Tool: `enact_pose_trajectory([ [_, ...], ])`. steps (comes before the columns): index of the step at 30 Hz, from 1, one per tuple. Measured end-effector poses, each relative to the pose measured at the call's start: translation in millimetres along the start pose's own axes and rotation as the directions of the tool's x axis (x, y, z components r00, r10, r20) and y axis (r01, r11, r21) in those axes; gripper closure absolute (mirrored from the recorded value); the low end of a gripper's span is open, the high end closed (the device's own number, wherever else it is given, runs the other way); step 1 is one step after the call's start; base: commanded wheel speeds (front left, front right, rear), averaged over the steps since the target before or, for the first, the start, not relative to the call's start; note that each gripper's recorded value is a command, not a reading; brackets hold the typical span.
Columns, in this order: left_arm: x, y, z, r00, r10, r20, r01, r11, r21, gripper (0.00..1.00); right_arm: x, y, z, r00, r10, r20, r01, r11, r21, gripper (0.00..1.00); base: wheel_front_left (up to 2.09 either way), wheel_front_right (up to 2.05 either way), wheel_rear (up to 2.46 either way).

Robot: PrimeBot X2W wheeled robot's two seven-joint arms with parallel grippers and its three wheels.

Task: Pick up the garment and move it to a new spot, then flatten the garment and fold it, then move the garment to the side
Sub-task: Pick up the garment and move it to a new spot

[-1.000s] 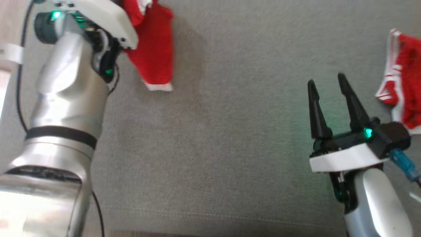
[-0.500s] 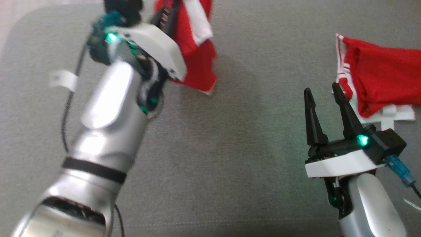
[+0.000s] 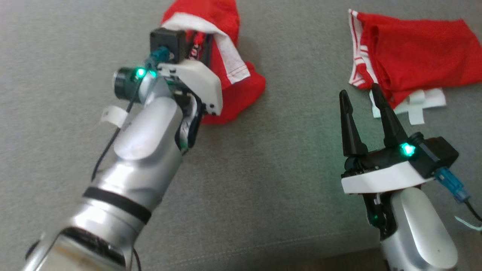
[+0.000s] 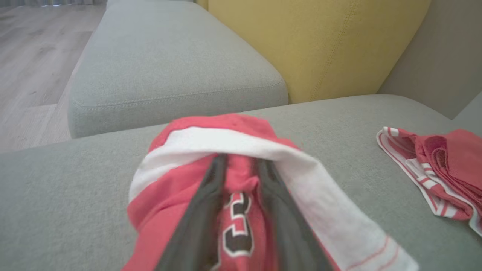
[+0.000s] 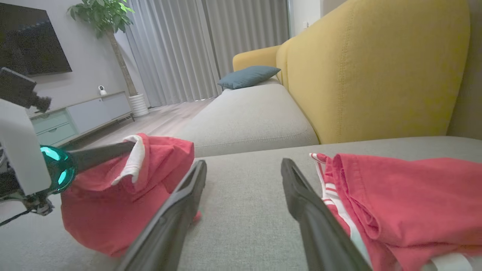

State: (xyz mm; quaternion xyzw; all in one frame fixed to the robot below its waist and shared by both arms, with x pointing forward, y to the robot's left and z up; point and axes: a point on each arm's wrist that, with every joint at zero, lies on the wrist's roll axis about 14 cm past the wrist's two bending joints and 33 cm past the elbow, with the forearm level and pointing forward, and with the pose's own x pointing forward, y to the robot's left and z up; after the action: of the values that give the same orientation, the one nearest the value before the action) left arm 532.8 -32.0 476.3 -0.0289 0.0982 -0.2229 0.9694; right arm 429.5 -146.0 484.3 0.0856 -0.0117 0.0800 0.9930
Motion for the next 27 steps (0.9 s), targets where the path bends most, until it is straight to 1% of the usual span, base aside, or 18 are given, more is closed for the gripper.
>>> enact_pose_trajectory([
  [4, 13.2, 2.7, 3.6, 0.999, 0.002, 0.032, -0.003, 1.0, 0.018, 0.0, -2.1, -8.1, -7.6, 0.999, -0.023, -0.023, 0.022, 1.0, -0.004, 0.0, 0.0, 0.0, 0.0],
  [9, 11.4, 11.8, 9.9, 0.998, 0.02, 0.068, -0.021, 0.999, 0.025, 0.0, -0.7, -8.7, -9.8, 0.999, -0.024, -0.027, 0.024, 1.0, -0.001, 0.0, 0.0, 0.0, 0.0],
  [13, 3.4, 29.0, 20.7, 0.993, 0.061, 0.096, -0.062, 0.998, 0.017, 0.0, 3.8, -3.1, -7.2, 1.0, -0.008, -0.016, 0.008, 1.0, 0.005, 0.0, 0.0, 0.0, 0.0],
  [16, -6.3, 43.7, 37.7, 0.985, 0.095, 0.142, -0.098, 0.995, 0.015, 0.0, 7.4, 3.4, -5.4, 1.0, 0.01, -0.009, -0.01, 1.0, 0.004, 0.0, 0.0, 0.0, 0.0],
  [19, -23.0, 64.1, 59.5, 0.969, 0.139, 0.205, -0.143, 0.99, 0.004, 0.0, 10.9, 9.4, -2.2, 1.0, 0.026, 0.002, -0.026, 1.0, 0.004, 0.0, 0.0, 0.0, 0.0],
  [21, -39.9, 78.0, 64.3, 0.958, 0.169, 0.231, -0.175, 0.985, 0.006, 0.0, 11.5, 15.6, -2.3, 0.999, 0.042, 0.002, -0.042, 0.999, 0.001, 0.0, 0.0, 0.0, 0.0],
  [24, -73.6, 96.5, 50.5, 0.948, 0.22, 0.228, -0.226, 0.974, 0.002, 0.0, 7.7, 24.5, -7.9, 0.998, 0.063, -0.018, -0.063, 0.998, -0.002, 0.0, 0.0, 0.0, 0.0],
  [27, -113.0, 108.7, 28.8, 0.939, 0.273, 0.207, -0.272, 0.962, -0.035, 0.0, 4.4, 34.4, -7.7, 0.996, 0.087, -0.021, -0.088, 0.996, -0.003, 0.0, 0.0, 0.0, 0.0],
])
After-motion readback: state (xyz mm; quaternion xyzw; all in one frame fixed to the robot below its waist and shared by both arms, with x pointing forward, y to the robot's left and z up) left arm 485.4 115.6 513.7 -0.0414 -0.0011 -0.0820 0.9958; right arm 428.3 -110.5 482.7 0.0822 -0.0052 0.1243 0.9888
